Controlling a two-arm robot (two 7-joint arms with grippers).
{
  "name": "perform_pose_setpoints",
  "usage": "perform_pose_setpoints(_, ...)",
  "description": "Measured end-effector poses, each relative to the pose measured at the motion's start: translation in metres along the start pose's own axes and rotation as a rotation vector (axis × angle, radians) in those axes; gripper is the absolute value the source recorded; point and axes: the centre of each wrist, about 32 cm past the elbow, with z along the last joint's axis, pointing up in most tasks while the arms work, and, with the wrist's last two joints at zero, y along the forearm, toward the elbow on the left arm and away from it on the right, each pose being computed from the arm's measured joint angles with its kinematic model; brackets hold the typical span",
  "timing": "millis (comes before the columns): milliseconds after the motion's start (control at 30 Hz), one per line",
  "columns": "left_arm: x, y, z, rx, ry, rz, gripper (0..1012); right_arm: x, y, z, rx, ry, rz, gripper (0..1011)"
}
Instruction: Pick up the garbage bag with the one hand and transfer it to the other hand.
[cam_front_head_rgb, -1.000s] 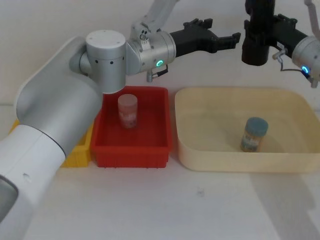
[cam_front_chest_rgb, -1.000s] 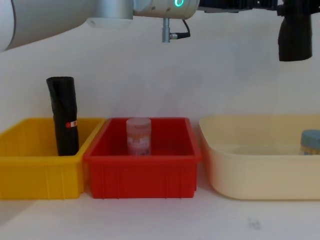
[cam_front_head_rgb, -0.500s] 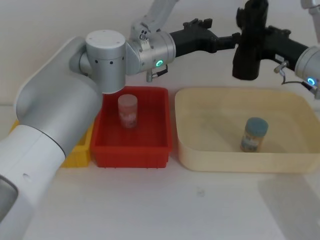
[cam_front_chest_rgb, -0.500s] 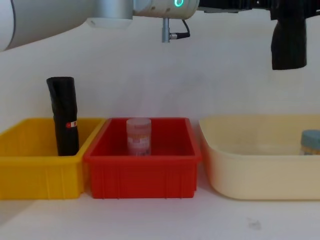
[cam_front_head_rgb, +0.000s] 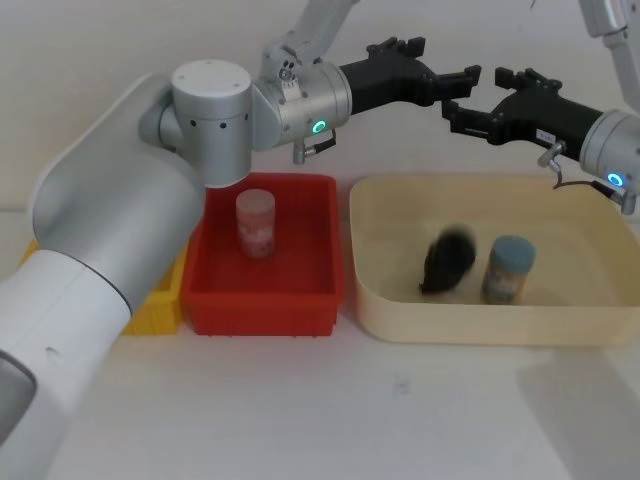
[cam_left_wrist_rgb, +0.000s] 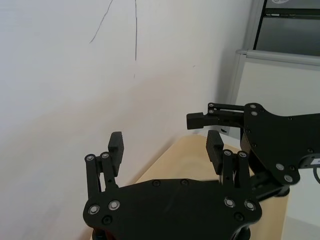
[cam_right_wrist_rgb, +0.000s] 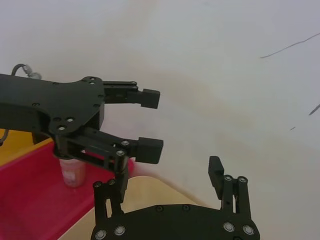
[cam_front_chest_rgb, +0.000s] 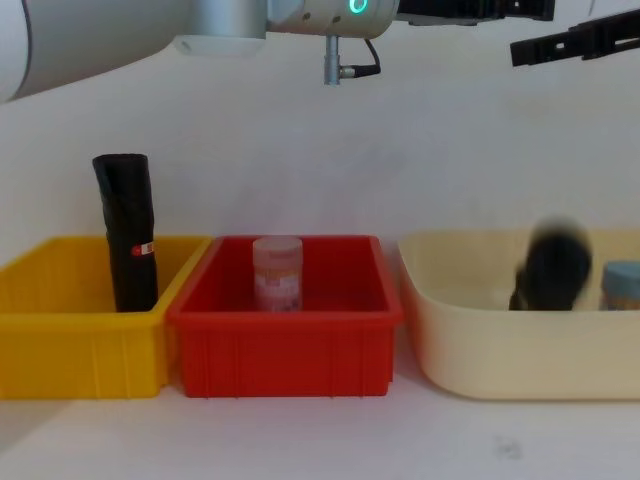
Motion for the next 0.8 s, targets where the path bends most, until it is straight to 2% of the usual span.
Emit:
perform_pose_setpoints(67, 0.0000, 0.0000, 0.0000, 0.000, 0.000, 0.000, 1001, -0.0005, -0.0001, -0.0003, -0.002, 0.001, 0.006, 1001)
perform_pose_setpoints(800, 0.0000, 0.0000, 0.0000, 0.000, 0.000, 0.000, 1000, -0.0021, -0.0009, -0.0017, -0.011, 0.007, 0.032, 1001)
